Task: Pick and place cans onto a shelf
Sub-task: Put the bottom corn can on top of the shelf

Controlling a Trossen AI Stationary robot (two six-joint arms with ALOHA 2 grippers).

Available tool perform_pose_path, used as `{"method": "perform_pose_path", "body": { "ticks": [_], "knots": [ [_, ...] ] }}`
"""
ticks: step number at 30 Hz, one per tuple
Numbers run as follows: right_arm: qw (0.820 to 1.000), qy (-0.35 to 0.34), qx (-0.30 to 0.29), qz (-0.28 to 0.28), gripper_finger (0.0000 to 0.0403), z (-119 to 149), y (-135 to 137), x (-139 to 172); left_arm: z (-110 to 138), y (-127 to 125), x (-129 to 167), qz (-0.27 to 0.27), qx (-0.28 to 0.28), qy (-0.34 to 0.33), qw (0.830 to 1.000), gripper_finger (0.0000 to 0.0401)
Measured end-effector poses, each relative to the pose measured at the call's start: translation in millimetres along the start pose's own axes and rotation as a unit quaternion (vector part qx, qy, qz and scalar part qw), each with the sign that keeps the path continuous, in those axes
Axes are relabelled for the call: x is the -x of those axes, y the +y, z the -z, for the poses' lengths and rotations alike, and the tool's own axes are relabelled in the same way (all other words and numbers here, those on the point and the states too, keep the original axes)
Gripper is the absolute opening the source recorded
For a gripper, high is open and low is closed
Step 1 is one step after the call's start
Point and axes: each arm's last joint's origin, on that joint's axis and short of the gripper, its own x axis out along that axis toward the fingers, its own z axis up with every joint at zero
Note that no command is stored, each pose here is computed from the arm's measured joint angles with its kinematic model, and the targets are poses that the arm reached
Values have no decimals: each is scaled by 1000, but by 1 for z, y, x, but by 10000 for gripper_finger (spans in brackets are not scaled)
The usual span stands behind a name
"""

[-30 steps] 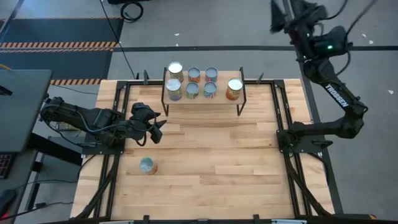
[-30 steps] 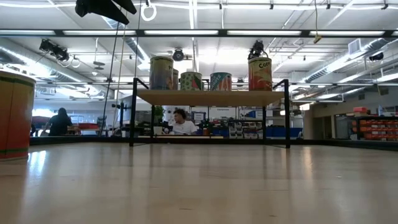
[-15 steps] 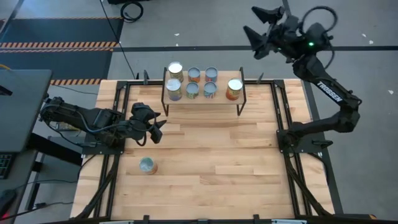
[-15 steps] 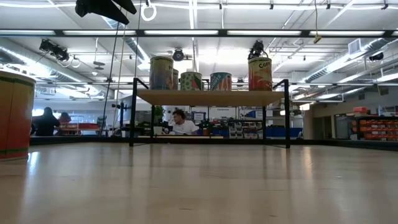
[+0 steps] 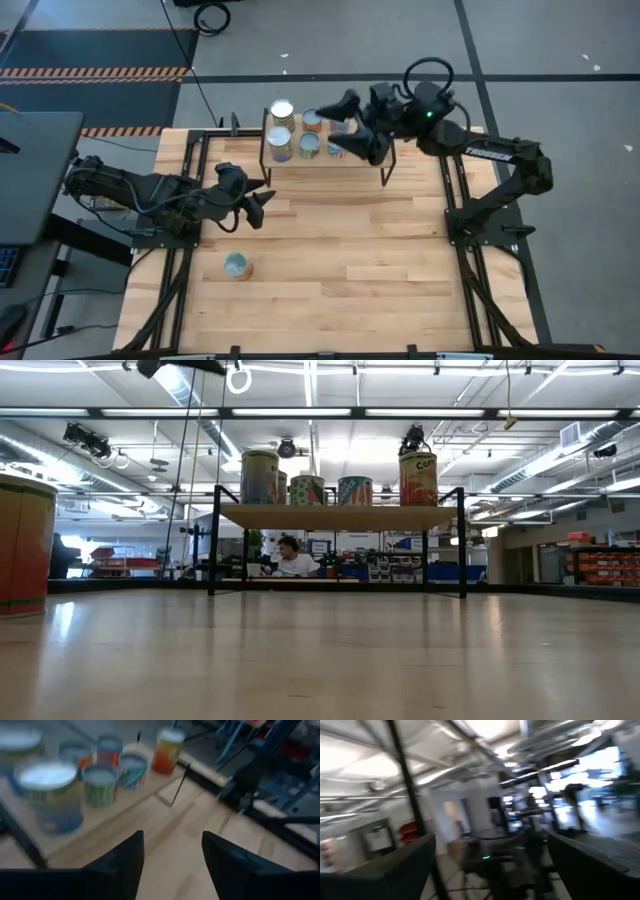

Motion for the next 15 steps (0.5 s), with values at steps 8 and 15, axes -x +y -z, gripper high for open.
{"method": "perform_pose_path", "body": {
  "ticks": [8,15],
  "knots": [
    [989,75,-15,-129,390,6,3,2,-14,-8,7,71,-54,16,996,204],
    [981,145,-74,-102,390,23,6,1,19,-17,35,142,-18,241,960,201]
  ]
}}
